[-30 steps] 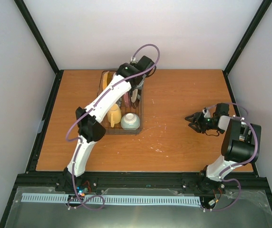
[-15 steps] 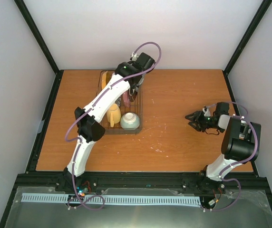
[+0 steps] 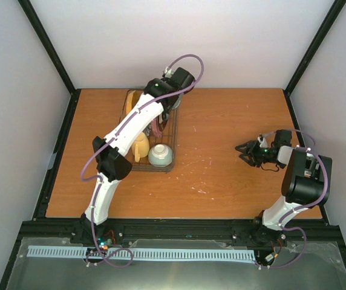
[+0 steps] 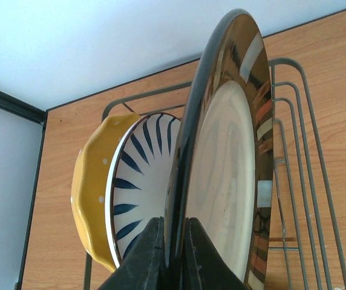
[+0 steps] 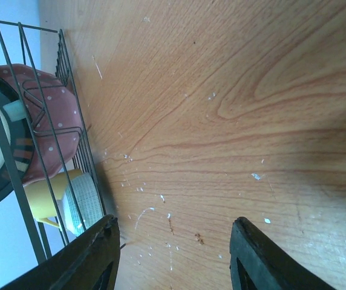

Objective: Load the mixed dishes into the dish rack

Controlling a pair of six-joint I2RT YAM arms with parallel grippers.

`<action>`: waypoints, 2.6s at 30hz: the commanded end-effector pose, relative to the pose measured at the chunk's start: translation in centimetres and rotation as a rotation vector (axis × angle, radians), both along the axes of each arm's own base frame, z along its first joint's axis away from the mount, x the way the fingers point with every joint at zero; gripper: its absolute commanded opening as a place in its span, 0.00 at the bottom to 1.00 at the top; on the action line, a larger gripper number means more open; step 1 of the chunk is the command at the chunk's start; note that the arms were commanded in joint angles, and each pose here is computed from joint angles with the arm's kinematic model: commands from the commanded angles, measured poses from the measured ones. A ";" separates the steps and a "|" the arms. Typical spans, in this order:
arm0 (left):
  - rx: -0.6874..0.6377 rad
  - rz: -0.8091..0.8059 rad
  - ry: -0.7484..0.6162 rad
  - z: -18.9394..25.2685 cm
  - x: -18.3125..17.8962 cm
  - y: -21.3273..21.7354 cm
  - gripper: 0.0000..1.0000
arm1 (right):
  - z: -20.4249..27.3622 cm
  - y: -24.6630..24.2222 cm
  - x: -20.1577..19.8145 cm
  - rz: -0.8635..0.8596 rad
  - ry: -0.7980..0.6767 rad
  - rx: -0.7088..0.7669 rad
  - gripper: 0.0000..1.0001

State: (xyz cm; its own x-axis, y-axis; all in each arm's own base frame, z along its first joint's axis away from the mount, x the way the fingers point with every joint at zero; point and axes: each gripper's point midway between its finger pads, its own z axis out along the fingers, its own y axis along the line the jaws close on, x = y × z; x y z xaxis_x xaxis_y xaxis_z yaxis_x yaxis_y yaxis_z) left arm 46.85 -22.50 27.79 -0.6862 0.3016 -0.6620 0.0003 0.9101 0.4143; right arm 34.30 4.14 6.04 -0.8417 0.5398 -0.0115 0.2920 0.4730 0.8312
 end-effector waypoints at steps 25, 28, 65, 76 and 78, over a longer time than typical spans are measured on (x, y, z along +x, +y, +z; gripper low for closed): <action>-0.028 -0.033 0.169 -6.9 0.3 -2.1 0.18 | -0.9 0.3 0.5 0.011 -0.004 0.035 0.49; -0.036 -0.044 0.196 -8.0 0.1 -2.7 0.29 | -0.9 0.3 0.5 0.009 -0.002 0.033 0.49; -0.890 -0.128 -0.861 26.6 -4.9 13.0 1.00 | 8.7 -3.8 5.5 -0.024 -0.248 -0.282 0.50; -0.745 0.148 -0.527 10.4 -4.2 22.5 1.00 | 23.0 -1.5 9.6 -0.006 -0.613 -0.673 0.50; -0.739 0.185 -0.544 9.4 -4.5 23.6 1.00 | 24.3 -0.3 9.5 0.000 -0.660 -0.686 0.51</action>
